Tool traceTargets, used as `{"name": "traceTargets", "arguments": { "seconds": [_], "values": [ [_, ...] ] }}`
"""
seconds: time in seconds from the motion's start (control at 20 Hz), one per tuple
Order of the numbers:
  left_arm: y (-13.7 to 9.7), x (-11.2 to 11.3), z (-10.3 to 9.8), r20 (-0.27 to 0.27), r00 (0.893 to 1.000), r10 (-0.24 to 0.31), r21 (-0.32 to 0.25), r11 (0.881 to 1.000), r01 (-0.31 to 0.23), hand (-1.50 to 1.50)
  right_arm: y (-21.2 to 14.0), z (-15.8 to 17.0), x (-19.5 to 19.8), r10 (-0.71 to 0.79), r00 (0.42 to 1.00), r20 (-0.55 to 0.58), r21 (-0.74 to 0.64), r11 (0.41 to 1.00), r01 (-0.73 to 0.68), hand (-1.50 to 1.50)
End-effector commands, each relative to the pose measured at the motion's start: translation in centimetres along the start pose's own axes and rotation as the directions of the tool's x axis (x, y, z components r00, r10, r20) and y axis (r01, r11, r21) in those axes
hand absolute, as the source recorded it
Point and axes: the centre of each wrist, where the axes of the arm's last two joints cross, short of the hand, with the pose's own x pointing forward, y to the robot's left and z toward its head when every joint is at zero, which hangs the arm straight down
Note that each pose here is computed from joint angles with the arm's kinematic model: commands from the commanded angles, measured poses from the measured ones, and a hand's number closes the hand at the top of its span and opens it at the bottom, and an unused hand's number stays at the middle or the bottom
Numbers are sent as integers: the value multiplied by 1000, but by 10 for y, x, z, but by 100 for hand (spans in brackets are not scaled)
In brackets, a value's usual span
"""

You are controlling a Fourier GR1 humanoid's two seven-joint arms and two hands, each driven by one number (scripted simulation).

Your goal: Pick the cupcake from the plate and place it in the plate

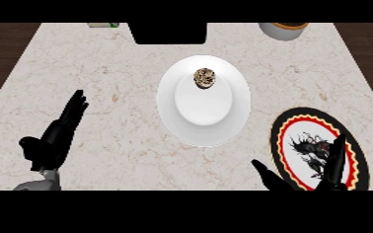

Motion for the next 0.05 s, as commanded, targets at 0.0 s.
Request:
{"name": "traceTargets", "arguments": {
  "seconds": [0.0],
  "values": [
    [-15,-4,1,4,1000,11,4,1000,-11,0,-19,-4,-6,5,1000,2,-24,1000,-5,-150]
  ]
}}
